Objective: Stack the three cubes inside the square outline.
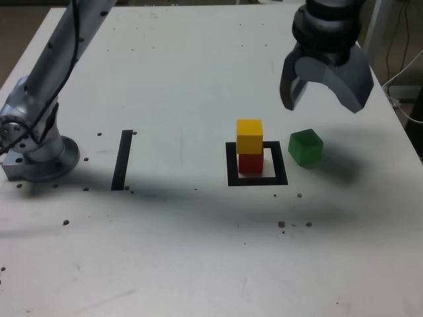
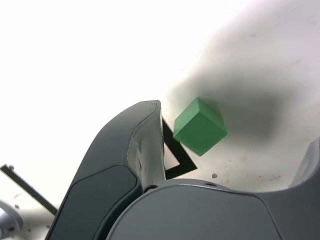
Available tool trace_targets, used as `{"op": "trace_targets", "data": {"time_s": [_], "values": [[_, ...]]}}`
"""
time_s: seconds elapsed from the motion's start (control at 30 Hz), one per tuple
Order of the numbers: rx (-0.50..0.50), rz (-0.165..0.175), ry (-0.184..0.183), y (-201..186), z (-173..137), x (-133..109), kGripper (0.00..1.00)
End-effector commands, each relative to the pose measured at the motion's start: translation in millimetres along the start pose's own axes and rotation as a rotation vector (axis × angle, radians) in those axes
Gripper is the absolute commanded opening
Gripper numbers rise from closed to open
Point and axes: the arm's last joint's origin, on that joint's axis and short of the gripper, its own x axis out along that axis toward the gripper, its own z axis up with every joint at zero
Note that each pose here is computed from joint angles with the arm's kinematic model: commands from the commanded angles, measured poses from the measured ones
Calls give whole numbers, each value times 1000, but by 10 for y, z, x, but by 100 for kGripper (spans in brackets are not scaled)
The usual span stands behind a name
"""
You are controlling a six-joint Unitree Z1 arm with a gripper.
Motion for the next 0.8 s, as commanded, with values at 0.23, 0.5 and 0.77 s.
{"op": "trace_targets", "data": {"time_s": [0.23, 0.5, 0.77], "values": [[122, -15, 15, -30, 11, 179, 99], [177, -33, 21, -54, -6, 331, 99], [199, -51, 20, -63, 9, 399, 97]]}}
